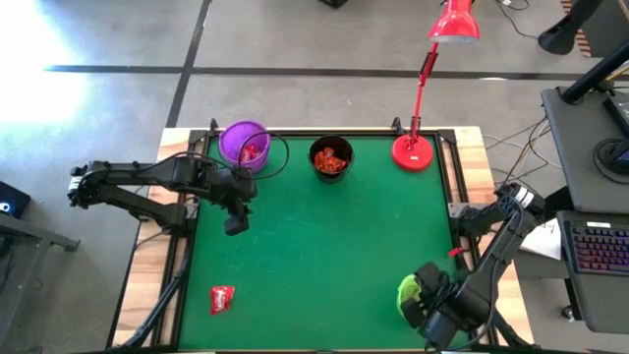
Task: Sort candy
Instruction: Put the red gummy into the green bucket, then put the red candy into the purple bucket
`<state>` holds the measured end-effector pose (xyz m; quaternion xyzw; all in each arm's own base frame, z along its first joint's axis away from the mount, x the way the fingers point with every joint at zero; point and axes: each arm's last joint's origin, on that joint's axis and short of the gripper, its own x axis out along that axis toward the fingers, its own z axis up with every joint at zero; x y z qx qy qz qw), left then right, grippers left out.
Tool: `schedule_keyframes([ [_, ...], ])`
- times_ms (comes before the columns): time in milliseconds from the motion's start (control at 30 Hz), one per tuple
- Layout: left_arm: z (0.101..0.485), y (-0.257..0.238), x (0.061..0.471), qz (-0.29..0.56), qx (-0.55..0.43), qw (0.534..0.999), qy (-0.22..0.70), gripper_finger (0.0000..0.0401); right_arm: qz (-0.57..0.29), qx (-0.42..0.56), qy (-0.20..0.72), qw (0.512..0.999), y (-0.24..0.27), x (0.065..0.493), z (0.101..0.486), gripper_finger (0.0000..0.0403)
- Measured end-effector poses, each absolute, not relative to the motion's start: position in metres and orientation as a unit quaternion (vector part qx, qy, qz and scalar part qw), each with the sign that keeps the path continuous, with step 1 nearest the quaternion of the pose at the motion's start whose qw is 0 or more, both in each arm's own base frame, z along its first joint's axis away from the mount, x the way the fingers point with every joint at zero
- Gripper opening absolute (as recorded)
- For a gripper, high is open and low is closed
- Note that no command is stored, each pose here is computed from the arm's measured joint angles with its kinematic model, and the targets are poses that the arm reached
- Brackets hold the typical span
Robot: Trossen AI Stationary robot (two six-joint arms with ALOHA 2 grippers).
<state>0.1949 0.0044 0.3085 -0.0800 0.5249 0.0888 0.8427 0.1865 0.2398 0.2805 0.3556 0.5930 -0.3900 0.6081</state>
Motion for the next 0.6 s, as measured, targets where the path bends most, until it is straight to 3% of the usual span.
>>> schedule_keyframes([
  [333, 0.3081, 0.0040, 0.1940, 0.077, -0.077, 0.840, 0.531, 0.0141, -0.391, 0.334, 0.601, 0.612, 0.2392, 0.1860, 0.2767, 0.0070],
  [600, 0.3082, 0.0040, 0.1943, 0.074, -0.074, 0.841, 0.530, 0.0141, -0.390, 0.341, 0.606, 0.604, 0.2403, 0.1863, 0.2760, 0.0076],
])
